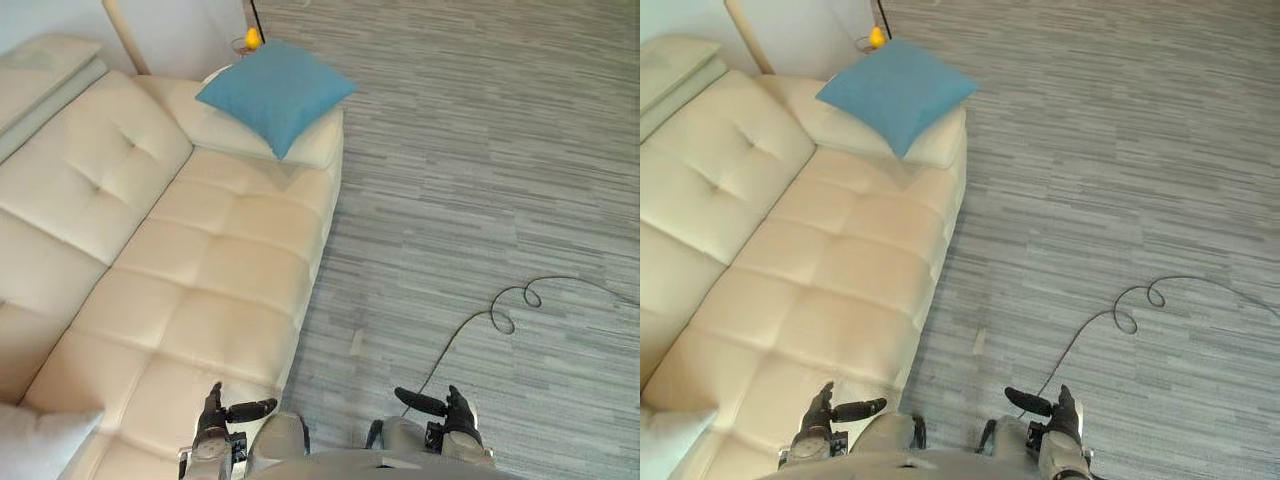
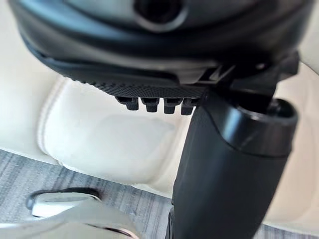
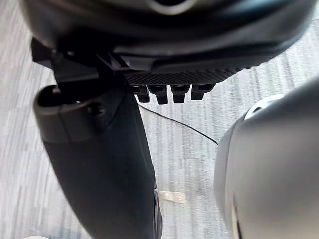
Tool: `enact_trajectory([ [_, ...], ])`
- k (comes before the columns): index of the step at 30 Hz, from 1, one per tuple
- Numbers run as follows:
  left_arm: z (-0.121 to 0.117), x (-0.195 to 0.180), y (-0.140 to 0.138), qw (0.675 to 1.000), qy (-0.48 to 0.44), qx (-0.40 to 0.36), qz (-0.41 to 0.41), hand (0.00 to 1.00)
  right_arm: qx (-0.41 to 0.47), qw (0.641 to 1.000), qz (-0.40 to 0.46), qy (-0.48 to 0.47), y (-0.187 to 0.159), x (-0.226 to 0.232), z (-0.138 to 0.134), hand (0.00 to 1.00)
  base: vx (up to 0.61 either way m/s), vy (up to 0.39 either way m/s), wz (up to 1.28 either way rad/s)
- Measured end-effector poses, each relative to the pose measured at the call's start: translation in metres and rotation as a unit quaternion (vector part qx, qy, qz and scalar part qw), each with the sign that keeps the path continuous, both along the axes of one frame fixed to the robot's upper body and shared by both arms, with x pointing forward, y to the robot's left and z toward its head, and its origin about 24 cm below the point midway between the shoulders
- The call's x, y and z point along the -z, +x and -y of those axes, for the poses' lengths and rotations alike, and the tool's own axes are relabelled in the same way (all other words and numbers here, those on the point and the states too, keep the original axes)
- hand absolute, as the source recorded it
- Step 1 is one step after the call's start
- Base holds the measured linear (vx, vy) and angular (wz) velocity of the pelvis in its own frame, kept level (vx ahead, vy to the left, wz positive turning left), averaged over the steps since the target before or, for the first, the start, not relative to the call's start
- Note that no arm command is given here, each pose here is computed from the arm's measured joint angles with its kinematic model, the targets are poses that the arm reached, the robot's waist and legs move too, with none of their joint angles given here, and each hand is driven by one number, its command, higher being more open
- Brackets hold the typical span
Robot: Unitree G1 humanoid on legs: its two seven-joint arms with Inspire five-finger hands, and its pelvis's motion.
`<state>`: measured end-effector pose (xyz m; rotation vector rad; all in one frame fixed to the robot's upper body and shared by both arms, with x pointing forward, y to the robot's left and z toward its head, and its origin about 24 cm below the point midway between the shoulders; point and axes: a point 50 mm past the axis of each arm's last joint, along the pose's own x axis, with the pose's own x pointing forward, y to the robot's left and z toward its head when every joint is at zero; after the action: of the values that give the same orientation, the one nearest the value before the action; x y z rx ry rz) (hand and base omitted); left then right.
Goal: Pick up cushions and gather them together orderly.
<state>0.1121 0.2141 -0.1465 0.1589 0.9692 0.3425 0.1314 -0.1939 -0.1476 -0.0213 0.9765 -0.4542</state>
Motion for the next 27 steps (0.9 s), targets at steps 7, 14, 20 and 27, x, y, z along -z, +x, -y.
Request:
enact_trajectory([
  [7,0.006,0.006,-0.007,1.0,-0.011,-0.003,-0.021,1.0,-0.008,1.0,-0.008,-0.026,-0.001,-0.001,0.018,1.0,0.45,-0.283,-0.05],
  [14,0.001,-0.002,0.004,1.0,-0.009,-0.016,0.017,1.0,-0.002,1.0,-0.017,-0.018,-0.006,0.001,0.012,1.0,0.28,-0.158,-0.03],
  [20,0.0,-0.002,0.004,1.0,-0.007,-0.017,0.016,1.0,-0.002,1.0,-0.024,-0.009,-0.006,0.004,0.006,1.0,0.39,0.078,-0.28],
  [27,-0.009,-0.001,0.002,1.0,0.008,0.002,0.001,1.0,0.004,1.0,-0.029,0.007,-0.011,0.006,-0.001,1.0,0.49,0.128,-0.01],
])
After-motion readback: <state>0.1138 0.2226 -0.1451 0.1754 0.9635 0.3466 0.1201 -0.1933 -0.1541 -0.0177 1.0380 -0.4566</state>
